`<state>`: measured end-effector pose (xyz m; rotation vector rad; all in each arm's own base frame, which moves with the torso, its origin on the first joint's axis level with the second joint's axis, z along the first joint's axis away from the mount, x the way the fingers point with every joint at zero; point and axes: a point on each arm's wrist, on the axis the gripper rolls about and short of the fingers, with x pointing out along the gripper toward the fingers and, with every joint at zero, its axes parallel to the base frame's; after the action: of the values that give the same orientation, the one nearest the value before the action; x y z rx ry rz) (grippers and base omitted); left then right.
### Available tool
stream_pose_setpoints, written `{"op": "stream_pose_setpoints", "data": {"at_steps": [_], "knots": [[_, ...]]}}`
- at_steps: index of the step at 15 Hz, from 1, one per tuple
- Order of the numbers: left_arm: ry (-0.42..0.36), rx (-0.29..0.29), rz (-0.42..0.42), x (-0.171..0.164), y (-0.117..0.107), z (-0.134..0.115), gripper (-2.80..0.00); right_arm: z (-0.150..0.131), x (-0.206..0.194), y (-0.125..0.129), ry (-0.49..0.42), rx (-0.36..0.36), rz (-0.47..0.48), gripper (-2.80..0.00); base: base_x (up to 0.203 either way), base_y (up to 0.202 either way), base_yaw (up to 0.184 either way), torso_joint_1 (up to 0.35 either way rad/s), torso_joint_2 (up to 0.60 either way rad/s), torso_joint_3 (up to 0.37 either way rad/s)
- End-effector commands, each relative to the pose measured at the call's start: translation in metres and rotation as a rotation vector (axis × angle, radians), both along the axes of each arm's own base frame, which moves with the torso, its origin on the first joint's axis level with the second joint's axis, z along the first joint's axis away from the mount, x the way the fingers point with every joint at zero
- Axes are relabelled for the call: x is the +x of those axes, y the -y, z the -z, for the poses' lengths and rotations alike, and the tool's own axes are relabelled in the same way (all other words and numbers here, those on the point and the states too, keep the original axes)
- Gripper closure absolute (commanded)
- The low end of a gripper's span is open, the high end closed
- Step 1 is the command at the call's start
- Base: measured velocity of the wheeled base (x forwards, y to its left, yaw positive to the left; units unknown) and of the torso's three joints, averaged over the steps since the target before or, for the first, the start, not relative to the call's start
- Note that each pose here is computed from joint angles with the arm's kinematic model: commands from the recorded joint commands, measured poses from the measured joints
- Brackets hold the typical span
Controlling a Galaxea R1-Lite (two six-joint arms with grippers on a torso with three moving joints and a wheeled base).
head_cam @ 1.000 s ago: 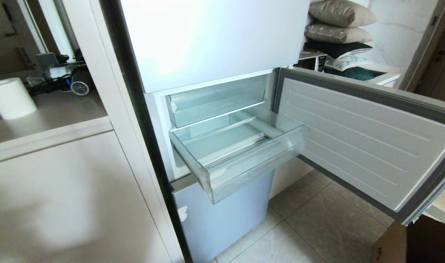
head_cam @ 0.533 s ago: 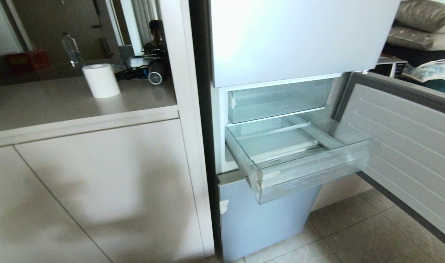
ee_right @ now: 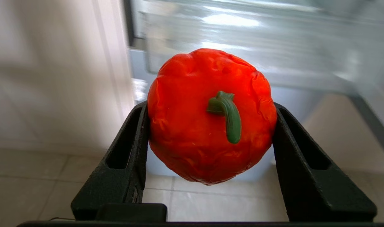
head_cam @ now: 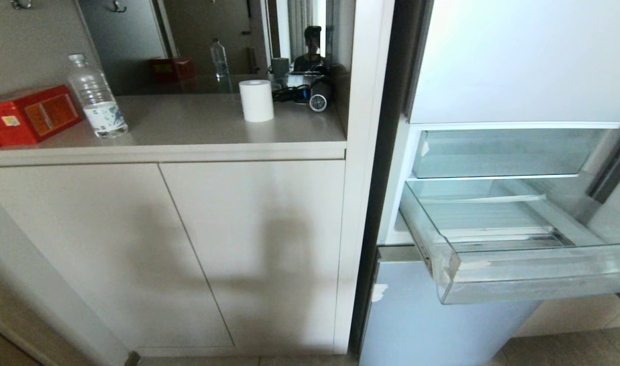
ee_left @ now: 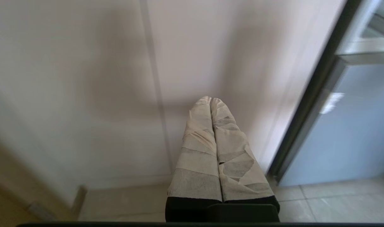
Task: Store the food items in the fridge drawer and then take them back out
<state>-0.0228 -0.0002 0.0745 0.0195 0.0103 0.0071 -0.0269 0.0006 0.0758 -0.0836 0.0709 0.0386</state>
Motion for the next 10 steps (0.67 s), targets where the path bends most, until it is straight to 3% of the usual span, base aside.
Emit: {"op": "stream_pose_setpoints", "data": {"at_steps": [1,4,6,10], "knots": [[-0.002,0.0,0.0,0.0,0.0,0.0,0.0,0.0,0.0,0.0,-0.002,-0.014,-0.004,0.0,0.0,-0.006,0.113,0.0,0.0,0.004],[-0.001,0.0,0.0,0.0,0.0,0.0,0.0,-0.002,0.0,0.0,0.006,-0.026,0.003,0.0,0.0,0.0,0.024,0.002,0.0,0.0],[-0.002,0.0,0.0,0.0,0.0,0.0,0.0,-0.021,-0.001,0.0,0.003,-0.014,0.016,0.0,0.0,0.0,0.0,0.0,0.0,0.0],[-0.001,0.0,0.0,0.0,0.0,0.0,0.0,-0.08,0.043,0.0,-0.226,0.044,0.039,0.0,0.0,0.0,0.0,0.0,0.0,0.0]]}}
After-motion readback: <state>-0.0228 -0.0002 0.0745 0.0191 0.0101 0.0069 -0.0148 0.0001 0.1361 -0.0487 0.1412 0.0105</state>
